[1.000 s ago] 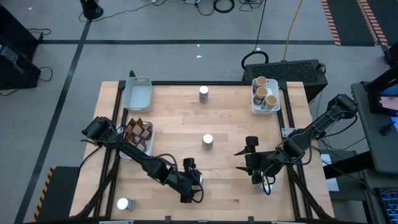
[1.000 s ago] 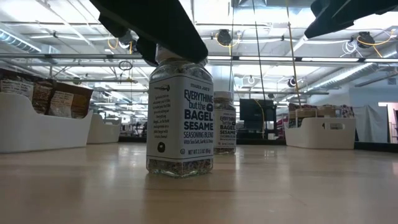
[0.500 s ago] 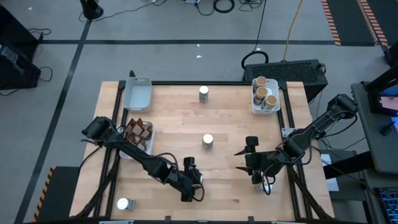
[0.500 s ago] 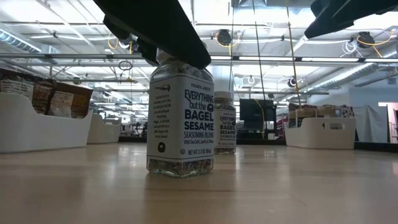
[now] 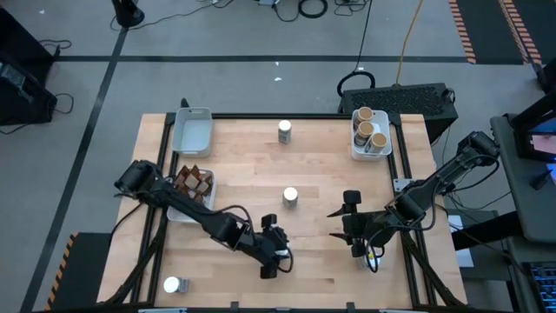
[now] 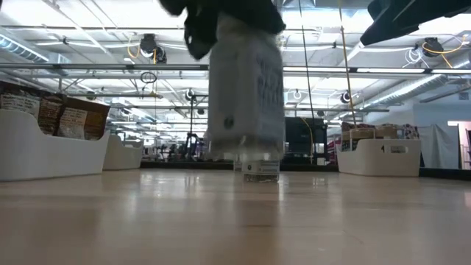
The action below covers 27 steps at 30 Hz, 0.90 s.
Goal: Sort spices by type
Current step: Put the white seasoning bottle into the gray bin
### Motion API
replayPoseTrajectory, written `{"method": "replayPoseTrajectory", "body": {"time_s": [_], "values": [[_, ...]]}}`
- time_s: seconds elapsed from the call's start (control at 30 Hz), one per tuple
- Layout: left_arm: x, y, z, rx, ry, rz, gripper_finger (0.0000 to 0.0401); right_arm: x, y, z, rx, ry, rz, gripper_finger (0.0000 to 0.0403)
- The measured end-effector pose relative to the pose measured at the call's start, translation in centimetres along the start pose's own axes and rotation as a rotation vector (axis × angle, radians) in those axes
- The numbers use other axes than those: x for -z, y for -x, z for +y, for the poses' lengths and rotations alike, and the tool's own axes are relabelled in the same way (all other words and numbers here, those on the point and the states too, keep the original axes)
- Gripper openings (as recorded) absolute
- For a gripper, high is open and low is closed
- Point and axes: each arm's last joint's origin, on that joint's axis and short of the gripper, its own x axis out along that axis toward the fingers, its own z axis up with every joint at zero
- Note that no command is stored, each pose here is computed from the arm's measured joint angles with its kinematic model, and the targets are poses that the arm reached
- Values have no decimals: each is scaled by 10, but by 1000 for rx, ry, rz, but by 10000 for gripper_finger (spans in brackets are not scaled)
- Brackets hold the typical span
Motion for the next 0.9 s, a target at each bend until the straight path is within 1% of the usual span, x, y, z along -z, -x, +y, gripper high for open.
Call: {"method": "replayPoseTrajectory", "body": {"time_s": [0.13, 0.23, 0.3, 0.4, 0.6, 0.8, 0.9], "values": [[-19, 19, 8, -38, 6, 25, 209, 0, 0, 0, 2, 3, 5, 226], [-32, 38, 16, -61, 18, -4, 209, 1, 0, 0, 4, 7, 11, 226], [-44, 54, 23, -59, 31, -46, 209, 2, 0, -1, 5, 10, 16, 226], [-55, 81, 37, -94, 50, -89, 209, 2, 0, -1, 5, 10, 17, 226], [-61, 131, 79, -257, 88, -58, 209, 2, 0, -1, 6, 11, 19, 226], [-54, 170, 131, -427, 151, 45, 209, 2, -1, -2, 11, 26, 21, 226], [-50, 190, 159, -510, 211, 85, 209, 1, -2, -5, 24, 32, 23, 226]]}}
